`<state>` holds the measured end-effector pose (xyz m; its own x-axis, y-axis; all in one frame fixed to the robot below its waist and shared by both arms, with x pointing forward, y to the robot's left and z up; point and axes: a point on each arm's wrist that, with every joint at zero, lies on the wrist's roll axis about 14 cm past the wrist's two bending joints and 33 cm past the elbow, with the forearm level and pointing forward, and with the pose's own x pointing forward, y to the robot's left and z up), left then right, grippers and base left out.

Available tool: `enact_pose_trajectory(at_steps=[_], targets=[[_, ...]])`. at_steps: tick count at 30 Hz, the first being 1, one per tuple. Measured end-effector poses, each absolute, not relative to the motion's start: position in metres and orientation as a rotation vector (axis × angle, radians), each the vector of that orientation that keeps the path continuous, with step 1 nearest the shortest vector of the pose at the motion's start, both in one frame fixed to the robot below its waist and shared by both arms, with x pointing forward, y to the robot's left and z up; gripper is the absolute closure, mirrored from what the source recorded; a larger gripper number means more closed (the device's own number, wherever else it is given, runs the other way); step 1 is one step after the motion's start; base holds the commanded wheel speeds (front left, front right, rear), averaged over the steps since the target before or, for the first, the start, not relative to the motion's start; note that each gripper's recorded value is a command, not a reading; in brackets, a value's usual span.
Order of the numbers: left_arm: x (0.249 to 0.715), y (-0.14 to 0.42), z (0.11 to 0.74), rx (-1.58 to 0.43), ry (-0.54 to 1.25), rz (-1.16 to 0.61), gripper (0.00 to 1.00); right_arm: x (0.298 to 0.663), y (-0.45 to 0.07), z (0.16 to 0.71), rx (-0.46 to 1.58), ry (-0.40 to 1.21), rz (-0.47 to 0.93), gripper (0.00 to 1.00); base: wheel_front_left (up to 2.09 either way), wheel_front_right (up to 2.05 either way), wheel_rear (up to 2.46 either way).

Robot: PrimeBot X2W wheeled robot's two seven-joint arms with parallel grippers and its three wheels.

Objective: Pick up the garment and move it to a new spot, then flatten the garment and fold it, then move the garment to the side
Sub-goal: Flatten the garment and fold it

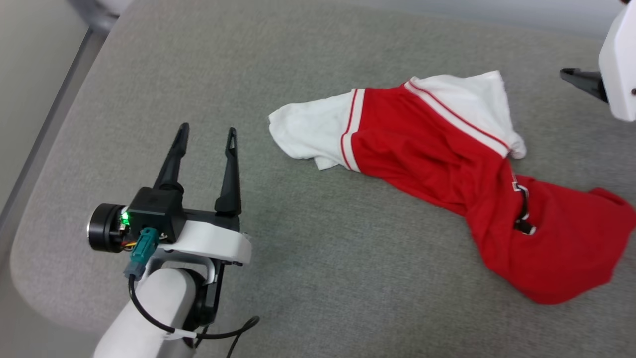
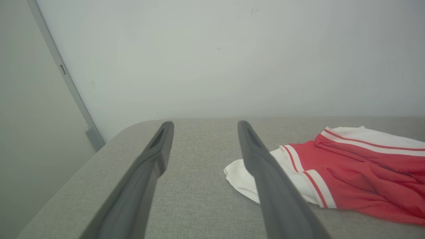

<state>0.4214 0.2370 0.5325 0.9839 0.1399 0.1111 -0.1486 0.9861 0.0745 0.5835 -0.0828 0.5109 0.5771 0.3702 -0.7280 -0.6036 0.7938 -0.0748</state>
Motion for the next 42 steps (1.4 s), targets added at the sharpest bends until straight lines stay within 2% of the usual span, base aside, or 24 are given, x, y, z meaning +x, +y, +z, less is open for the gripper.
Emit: enact_pose_trajectory(at_steps=[5,10,17,23,24,25,34,42], targets=[[0.421,0.239,0.518,0.071,-0.08,0.17,0.0,0.594,-0.074,0.477,-0.392,0.965,0.587,0.0,0.0,0.0,0.0],[0.422,0.243,0.506,0.068,-0.057,0.189,0.0,0.601,-0.056,0.436,-0.414,1.078,0.613,0.0,0.0,0.0,0.0],[0.423,0.257,0.495,0.088,-0.032,0.23,0.0,0.589,-0.038,0.373,-0.431,1.206,0.661,0.0,0.0,0.0,0.0],[0.423,0.26,0.49,0.095,-0.019,0.233,0.0,0.583,-0.042,0.356,-0.42,1.233,0.671,0.0,0.0,0.0,0.0],[0.423,0.261,0.489,0.096,-0.019,0.233,0.0,0.583,-0.043,0.356,-0.417,1.231,0.672,0.35,0.0,0.0,0.0],[0.423,0.261,0.489,0.098,-0.019,0.232,0.0,0.583,-0.042,0.356,-0.414,1.224,0.675,1.0,0.0,0.0,0.0],[0.419,0.264,0.491,0.113,-0.022,0.235,0.0,0.591,-0.033,0.385,-0.356,1.06,0.699,1.0,0.0,0.0,0.0],[0.412,0.257,0.495,0.104,-0.039,0.211,0.0,0.594,-0.062,0.452,-0.338,0.832,0.693,1.0,0.0,0.0,0.0]])
